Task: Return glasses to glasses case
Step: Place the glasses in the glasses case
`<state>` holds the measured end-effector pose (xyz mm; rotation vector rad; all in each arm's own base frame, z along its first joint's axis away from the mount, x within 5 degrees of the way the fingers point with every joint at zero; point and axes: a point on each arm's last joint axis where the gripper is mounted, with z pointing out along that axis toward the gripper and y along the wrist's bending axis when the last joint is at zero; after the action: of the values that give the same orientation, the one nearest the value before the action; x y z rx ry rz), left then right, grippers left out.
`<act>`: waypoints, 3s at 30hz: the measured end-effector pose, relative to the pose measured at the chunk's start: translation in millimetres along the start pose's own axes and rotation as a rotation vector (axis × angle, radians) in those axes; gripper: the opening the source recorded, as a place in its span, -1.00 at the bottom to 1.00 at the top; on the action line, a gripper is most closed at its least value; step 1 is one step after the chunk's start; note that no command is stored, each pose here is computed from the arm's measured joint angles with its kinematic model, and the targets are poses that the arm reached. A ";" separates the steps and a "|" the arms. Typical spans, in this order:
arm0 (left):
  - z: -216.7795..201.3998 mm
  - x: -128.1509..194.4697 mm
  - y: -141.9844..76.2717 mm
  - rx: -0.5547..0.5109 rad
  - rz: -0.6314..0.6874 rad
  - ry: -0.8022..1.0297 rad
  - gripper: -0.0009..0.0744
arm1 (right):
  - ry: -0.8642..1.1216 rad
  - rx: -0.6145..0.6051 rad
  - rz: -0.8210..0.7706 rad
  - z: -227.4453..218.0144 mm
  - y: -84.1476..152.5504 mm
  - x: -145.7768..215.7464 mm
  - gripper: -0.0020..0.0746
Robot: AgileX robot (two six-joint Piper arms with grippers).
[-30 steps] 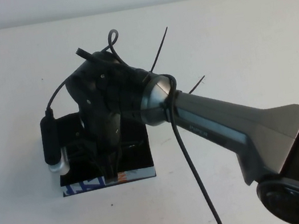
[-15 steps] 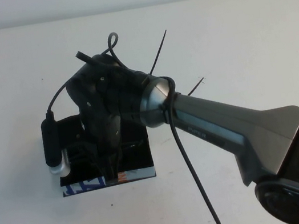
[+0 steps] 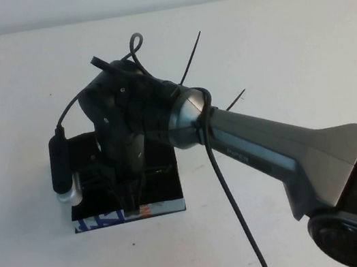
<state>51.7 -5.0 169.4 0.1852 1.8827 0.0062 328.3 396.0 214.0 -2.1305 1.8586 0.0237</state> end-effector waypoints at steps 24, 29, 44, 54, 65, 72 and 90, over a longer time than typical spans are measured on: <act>0.0 0.0 0.0 0.000 0.000 0.000 -0.99 | 0.001 0.005 0.047 -2.8 -0.2 0.3 -0.77; 0.0 0.0 0.0 0.000 0.000 0.000 -0.99 | 0.002 -0.001 0.049 -1.4 0.7 0.7 -0.77; 0.0 0.0 0.0 0.000 0.000 0.000 -0.99 | -0.001 -0.004 0.050 -1.4 0.9 0.4 -0.61; 0.0 0.0 0.0 0.000 0.000 0.000 -0.99 | -0.003 -0.004 0.051 -2.5 0.9 0.2 -0.09; 0.0 0.0 0.0 0.000 0.000 0.000 -0.99 | -0.028 0.030 0.048 -24.1 -1.1 -1.2 -0.08; 0.0 0.0 0.0 0.000 0.000 0.000 -0.99 | -0.039 0.019 0.085 -24.1 -0.2 -2.2 -0.08; 0.0 0.0 0.0 0.000 0.000 0.000 -0.99 | -0.042 0.019 0.157 -25.2 -0.2 -2.3 -0.13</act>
<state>51.7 -5.0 169.4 0.1852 1.8827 0.0062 323.4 392.1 238.5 -1.9514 1.9893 0.0847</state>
